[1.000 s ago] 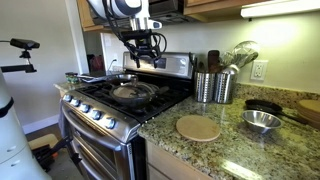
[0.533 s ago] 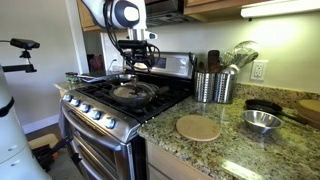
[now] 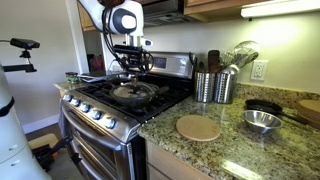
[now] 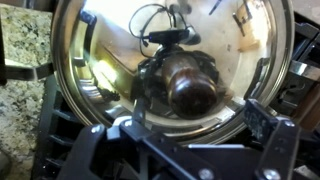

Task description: Uncover the pan

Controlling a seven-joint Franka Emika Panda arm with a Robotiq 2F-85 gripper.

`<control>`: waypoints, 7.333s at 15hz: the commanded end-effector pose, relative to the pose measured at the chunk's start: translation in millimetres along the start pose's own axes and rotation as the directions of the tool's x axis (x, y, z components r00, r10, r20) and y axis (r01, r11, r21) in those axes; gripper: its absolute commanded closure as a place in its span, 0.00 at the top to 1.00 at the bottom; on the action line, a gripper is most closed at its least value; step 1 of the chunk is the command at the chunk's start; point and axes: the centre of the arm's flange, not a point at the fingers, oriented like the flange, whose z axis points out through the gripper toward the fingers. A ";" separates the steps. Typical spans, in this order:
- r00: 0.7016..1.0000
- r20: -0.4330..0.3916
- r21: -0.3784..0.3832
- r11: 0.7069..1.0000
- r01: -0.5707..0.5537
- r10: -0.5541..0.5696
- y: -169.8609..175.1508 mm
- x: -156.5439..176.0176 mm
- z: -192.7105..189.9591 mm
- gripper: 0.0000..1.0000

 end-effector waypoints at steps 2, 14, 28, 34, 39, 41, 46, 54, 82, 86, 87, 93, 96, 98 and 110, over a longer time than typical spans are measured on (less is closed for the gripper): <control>0.999 0.052 0.029 1.000 0.004 -0.005 -4.5 -1.5 5.6 1.00; 0.996 0.092 0.019 1.000 0.020 -0.022 -5.5 -8.3 8.4 0.78; 0.992 0.087 -0.034 0.995 0.093 -0.090 -4.7 -7.1 0.6 0.21; 0.985 -0.011 -0.155 0.973 0.170 -0.174 -18.5 -13.0 -38.6 0.21; 0.984 -0.059 -0.197 0.969 0.151 -0.165 1.0 -19.3 -75.3 0.21; 0.989 -0.078 -0.205 0.973 0.111 -0.129 18.5 -26.2 -89.0 0.21; 0.993 -0.115 -0.222 0.975 -0.021 -0.004 78.1 -53.6 -119.3 0.21; 0.969 -0.125 -0.243 0.940 -0.239 0.214 184.3 -115.4 -144.3 0.21; 0.843 -0.144 -0.155 0.829 -0.537 0.519 320.6 -126.4 33.2 0.21; 0.837 -0.119 -0.135 0.826 -0.547 0.534 319.3 -125.1 44.6 0.21; 0.833 -0.104 -0.128 0.824 -0.552 0.543 315.8 -128.4 48.2 0.21; 0.834 -0.063 -0.140 0.822 -0.552 0.549 302.2 -138.9 63.5 0.21; 0.840 -0.065 -0.161 0.825 -0.542 0.539 299.3 -135.7 52.6 0.73; 0.850 -0.056 -0.181 0.832 -0.525 0.524 294.8 -133.9 41.9 0.84; 0.906 -0.156 -0.256 0.869 -0.423 0.394 227.0 -118.1 -65.8 1.00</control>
